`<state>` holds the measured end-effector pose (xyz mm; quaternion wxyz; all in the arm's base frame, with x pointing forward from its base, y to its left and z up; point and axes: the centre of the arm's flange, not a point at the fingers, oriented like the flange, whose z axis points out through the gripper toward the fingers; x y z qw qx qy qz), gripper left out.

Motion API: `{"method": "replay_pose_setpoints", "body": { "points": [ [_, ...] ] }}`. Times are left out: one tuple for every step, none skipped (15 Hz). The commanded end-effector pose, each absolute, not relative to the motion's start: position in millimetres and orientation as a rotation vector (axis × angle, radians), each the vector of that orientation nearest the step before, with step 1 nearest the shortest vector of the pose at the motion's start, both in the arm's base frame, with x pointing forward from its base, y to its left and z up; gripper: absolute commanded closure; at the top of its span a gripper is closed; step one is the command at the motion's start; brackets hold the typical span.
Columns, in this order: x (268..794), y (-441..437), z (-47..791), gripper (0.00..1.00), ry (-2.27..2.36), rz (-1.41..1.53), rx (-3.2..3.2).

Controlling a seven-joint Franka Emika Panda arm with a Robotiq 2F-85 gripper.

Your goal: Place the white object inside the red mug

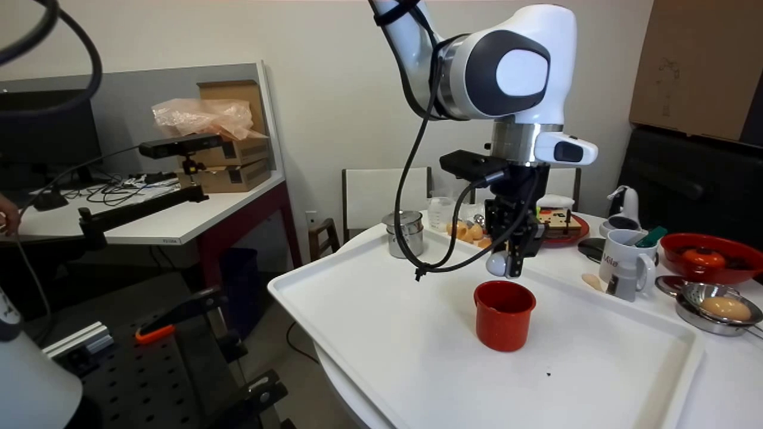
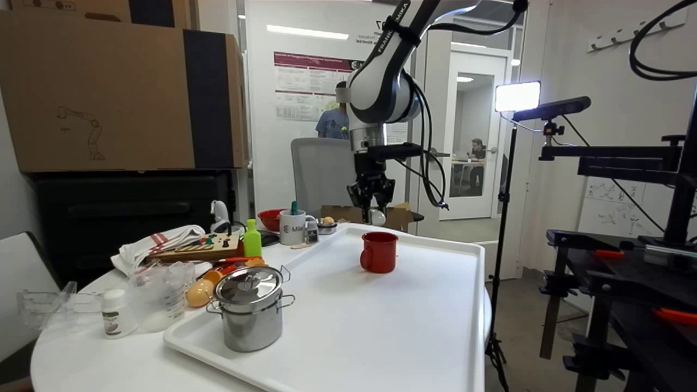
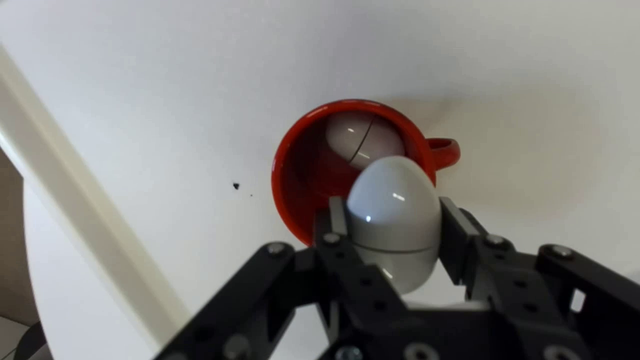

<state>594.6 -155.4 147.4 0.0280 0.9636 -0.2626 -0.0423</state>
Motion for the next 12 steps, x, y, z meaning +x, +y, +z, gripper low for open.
{"method": "replay_pose_setpoints", "body": {
  "points": [
    [592.4,-154.8,147.7,0.81,-0.822,-0.135,2.972],
    [591.7,-154.6,147.6,0.56,-0.824,-0.137,2.971],
    [591.6,-154.6,147.2,0.56,-0.824,-0.138,2.971],
    [591.6,-154.6,146.9,0.56,-0.824,-0.138,2.971],
    [591.6,-154.8,146.8,0.56,-0.824,-0.139,2.971],
    [591.6,-154.8,146.8,0.56,-0.824,-0.139,2.971],
    [591.6,-154.8,146.8,0.56,-0.824,-0.139,2.971],
    [591.6,-154.9,146.8,0.31,-0.824,-0.139,2.970],
    [592.2,-154.5,146.6,0.30,-0.827,-0.137,2.969],
    [592.0,-154.5,146.7,0.24,-0.827,-0.136,2.968],
    [591.8,-154.7,146.9,0.17,-0.826,-0.136,2.970],
    [592.8,-154.1,146.4,0.09,-0.826,-0.137,2.968]
  ]
}}
